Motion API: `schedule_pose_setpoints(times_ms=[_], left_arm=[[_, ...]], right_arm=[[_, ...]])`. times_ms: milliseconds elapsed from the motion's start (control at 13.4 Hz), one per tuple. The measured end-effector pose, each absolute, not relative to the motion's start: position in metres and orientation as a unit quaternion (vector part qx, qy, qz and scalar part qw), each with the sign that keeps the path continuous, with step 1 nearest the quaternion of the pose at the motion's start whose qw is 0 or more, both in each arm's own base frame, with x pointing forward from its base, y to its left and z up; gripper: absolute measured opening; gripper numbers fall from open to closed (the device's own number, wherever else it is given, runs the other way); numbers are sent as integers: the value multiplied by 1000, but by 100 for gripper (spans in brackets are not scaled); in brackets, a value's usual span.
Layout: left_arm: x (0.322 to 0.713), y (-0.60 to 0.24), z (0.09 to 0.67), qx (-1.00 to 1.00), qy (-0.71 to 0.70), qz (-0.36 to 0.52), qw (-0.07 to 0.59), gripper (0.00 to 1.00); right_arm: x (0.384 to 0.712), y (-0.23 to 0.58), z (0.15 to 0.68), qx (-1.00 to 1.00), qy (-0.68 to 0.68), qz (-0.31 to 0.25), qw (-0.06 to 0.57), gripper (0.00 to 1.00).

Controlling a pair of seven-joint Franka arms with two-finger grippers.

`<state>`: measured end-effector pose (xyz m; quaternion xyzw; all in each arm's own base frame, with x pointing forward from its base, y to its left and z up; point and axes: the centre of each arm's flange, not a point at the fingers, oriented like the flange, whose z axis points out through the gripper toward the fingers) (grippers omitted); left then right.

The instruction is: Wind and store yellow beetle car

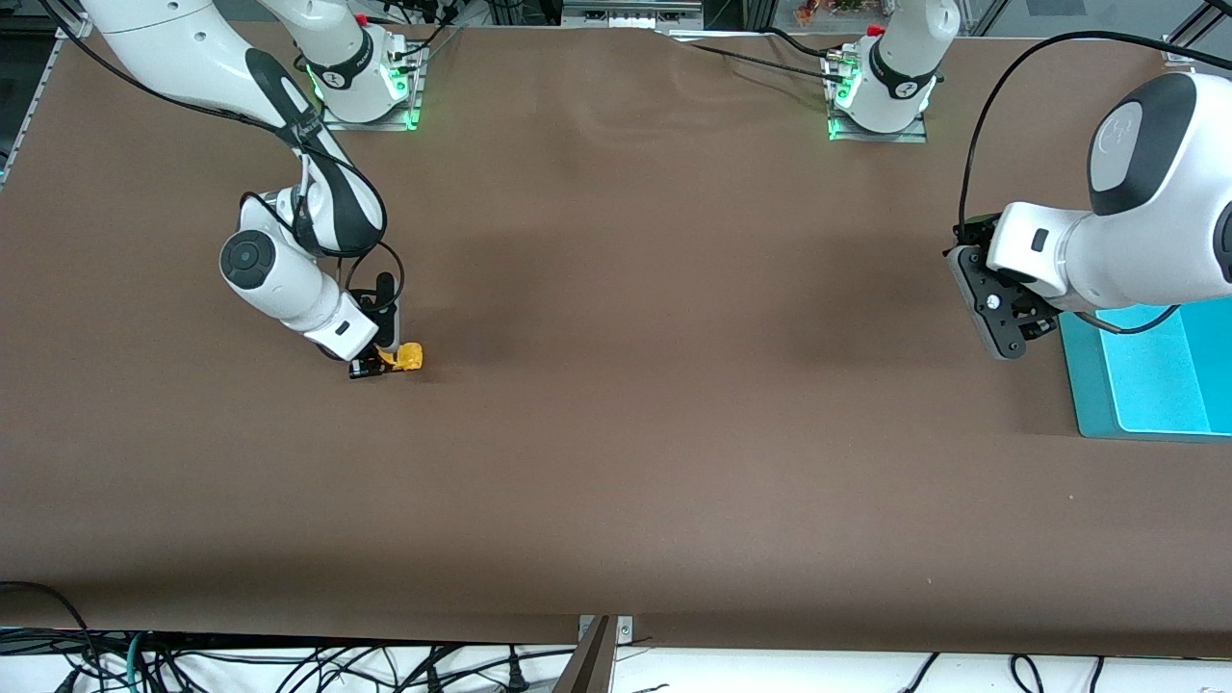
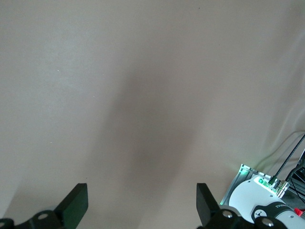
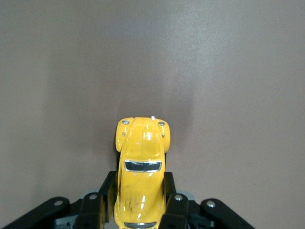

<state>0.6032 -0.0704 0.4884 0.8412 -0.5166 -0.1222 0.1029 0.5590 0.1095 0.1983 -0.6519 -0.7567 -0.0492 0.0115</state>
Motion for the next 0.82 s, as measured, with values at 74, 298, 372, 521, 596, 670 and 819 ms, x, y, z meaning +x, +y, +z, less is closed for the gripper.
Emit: schedule_pose_setpoints(times_ms=[74,298,372,521,596,670,819], left_arm=[[603,-70,488,841,-517,-122,103,100],[603,-70,488,841,-517,-123,103,100],[603,-71,488,841,-517,-123,103,100],[603,-71,488,841,-517,-123,103,100],[603,-71,488,841,-517,-123,103,100],[603,-71,487,841,-517,-123,103,100],[603,-72,487,840,-517,-124,104,100]], right_arm=[[560,105,198,-651,-757,-49,11,43],[563,76,198,-651,-757,-49,8,43],[565,62,198,-653,-756,-49,7,43],[567,30,198,-657,-753,-49,3,43],[568,8,197,-660,-750,-49,0,43],[568,-16,198,-664,-747,-49,-5,43],[566,-62,198,-669,-742,-45,-19,43]])
